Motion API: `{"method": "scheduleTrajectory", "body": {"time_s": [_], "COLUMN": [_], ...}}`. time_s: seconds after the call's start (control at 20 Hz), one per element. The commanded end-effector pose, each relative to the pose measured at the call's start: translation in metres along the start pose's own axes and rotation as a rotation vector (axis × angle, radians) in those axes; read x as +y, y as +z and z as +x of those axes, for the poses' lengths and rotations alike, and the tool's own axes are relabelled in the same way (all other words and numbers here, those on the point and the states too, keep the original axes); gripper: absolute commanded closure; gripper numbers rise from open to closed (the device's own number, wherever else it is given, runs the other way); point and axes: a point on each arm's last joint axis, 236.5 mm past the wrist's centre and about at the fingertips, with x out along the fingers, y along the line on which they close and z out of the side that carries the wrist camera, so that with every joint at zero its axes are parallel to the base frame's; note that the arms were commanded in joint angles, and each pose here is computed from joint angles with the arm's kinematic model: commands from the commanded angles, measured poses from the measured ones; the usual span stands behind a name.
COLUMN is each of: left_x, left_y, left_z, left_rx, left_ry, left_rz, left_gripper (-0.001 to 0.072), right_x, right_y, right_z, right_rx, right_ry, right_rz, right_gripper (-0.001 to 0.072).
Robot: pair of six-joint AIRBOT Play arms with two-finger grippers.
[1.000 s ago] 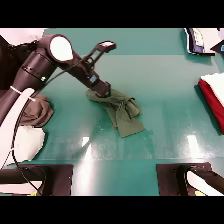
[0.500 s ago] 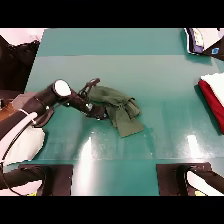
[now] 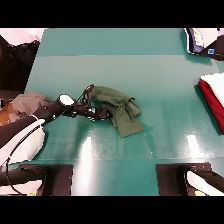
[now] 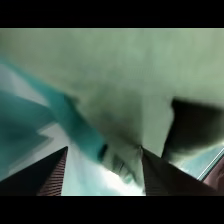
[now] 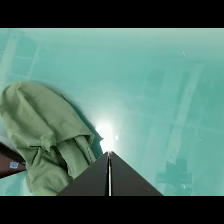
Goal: Fold the shirts.
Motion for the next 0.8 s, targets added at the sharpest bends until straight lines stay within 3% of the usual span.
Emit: {"method": "scheduleTrajectory", "body": {"time_s": [0.0,0.25,0.3,0.35,0.4,0.55,0.7,0.75], "left_x": [-0.005,-0.012,-0.015,-0.018,-0.022,-0.042,-0.034,-0.024], "left_y": [0.014,0.013,0.015,0.020,0.026,0.040,0.035,0.033], "left_z": [0.005,0.026,0.027,0.026,0.024,0.010,-0.015,-0.028], "left_rx": [-0.049,-0.087,-0.094,-0.107,-0.122,-0.116,-0.040,-0.017], "left_ry": [-0.031,0.004,0.004,0.001,-0.003,-0.015,0.136,0.214], "left_rz": [-0.012,0.027,0.037,0.043,0.052,0.142,0.303,0.357], "left_gripper": [0.0166,0.0192,0.0443,0.0639,0.0677,0.0680,0.0680,0.0680], "right_x": [0.000,0.001,0.000,0.000,0.000,0.002,0.010,0.013], "right_y": [0.000,-0.004,-0.008,-0.013,-0.018,-0.052,-0.114,-0.141], "right_z": [0.000,0.000,0.000,0.000,0.002,0.018,0.051,0.066], "right_rx": [0.001,0.017,0.034,0.055,0.075,0.175,0.327,0.388], "right_ry": [0.002,0.003,0.003,0.003,0.005,0.021,0.057,0.071], "right_rz": [0.001,0.005,0.005,0.005,0.008,0.022,0.039,0.043], "right_gripper": [0.0693,0.0694,0.0694,0.0694,0.0693,0.0693,0.0692,0.0626]}}
